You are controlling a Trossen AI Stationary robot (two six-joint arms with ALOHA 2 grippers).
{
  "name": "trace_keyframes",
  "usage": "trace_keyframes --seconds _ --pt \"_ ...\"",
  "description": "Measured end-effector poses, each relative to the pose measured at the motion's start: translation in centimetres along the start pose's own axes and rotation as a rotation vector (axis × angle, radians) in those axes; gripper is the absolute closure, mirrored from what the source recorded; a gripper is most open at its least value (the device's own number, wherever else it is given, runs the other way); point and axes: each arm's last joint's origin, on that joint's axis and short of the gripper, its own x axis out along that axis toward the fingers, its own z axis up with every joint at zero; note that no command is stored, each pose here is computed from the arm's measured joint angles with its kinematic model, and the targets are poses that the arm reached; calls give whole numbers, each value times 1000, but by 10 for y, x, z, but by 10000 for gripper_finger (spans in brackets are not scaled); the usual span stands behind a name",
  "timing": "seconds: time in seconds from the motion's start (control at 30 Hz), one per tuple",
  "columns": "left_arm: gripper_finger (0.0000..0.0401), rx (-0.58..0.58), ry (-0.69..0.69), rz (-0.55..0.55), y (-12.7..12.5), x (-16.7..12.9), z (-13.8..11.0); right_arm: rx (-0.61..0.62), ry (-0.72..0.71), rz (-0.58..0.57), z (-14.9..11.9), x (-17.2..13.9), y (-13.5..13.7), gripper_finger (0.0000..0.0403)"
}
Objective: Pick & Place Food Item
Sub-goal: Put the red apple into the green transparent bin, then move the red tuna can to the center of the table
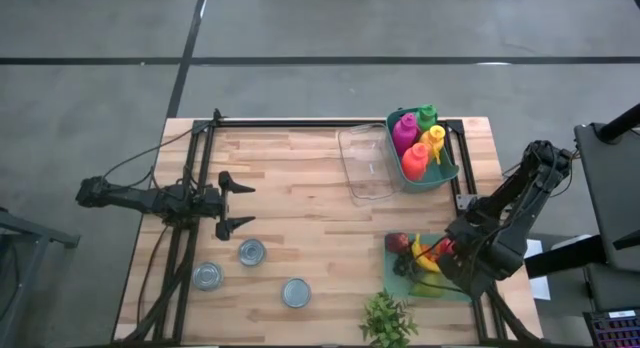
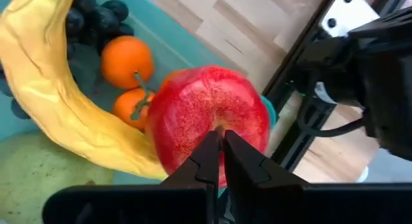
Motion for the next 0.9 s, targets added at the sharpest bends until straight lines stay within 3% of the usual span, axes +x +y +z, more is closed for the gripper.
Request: trace_keyframes --seconds 0.6,0.9 --pt "11 0 0 0 0 0 0 14 15 13 -3 12 2 392" --pt "11 0 0 0 0 0 0 1 6 23 -3 12 3 301"
